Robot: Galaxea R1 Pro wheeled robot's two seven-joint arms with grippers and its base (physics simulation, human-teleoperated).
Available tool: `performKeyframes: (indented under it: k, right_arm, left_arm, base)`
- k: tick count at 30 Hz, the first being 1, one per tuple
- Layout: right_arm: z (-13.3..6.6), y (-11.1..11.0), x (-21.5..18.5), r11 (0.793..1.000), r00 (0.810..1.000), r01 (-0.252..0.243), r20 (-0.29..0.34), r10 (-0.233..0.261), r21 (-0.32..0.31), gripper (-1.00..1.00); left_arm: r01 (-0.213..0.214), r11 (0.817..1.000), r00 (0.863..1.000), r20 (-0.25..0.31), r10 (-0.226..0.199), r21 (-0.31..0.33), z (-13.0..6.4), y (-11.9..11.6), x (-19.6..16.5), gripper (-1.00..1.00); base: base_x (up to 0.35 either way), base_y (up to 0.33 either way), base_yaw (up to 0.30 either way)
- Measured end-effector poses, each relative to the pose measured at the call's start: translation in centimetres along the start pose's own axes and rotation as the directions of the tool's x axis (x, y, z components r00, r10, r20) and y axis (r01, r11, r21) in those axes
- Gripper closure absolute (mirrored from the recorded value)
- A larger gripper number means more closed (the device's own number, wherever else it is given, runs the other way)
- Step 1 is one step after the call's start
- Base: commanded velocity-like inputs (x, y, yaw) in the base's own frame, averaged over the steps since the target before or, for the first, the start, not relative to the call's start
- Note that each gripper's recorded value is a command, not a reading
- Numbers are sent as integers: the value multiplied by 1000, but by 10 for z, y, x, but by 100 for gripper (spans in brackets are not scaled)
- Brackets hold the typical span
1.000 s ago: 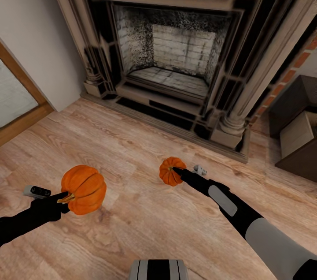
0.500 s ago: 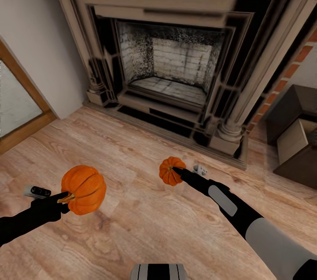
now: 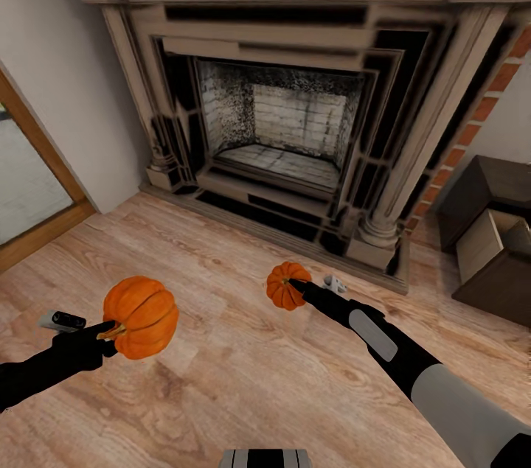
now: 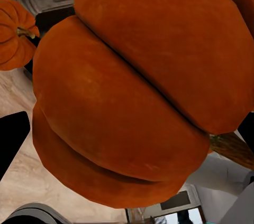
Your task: Place each of the two pumpkins and all three candles from the living room inside a cabinet in the living room (use any cabinet), then make sure every cabinet is closed, and position the cauldron so it is next to a table in the living room.
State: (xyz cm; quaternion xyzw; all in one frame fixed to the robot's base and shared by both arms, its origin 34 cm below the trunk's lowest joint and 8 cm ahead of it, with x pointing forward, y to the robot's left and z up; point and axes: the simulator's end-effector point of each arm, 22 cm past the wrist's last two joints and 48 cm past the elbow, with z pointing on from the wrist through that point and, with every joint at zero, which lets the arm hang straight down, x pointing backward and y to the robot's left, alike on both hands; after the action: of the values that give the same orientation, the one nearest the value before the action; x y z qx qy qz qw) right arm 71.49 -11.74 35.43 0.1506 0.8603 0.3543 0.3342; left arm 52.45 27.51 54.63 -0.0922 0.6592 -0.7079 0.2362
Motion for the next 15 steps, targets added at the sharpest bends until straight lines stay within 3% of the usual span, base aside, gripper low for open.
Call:
performKeyframes:
  k: [5,9,15]
  right_arm:
    - [-6,11,-9,1000,1000,12,16,-12,-13,100]
    - [-11,28,-16,998,999,22,29,-21,-59,100]
    - [-12,32,-18,997,999,27,31,-24,-73,100]
  left_arm:
    - [-21,1000,1000,-1,21,9,1,-10,-1,100]
    - [-38,999,999,-2,38,15,2,-18,-1,100]
    - [-43,999,999,-1,43,18,3,-19,0,100]
  base:
    - [0,0,-256]
    - [0,0,-269]
    - [0,0,-270]
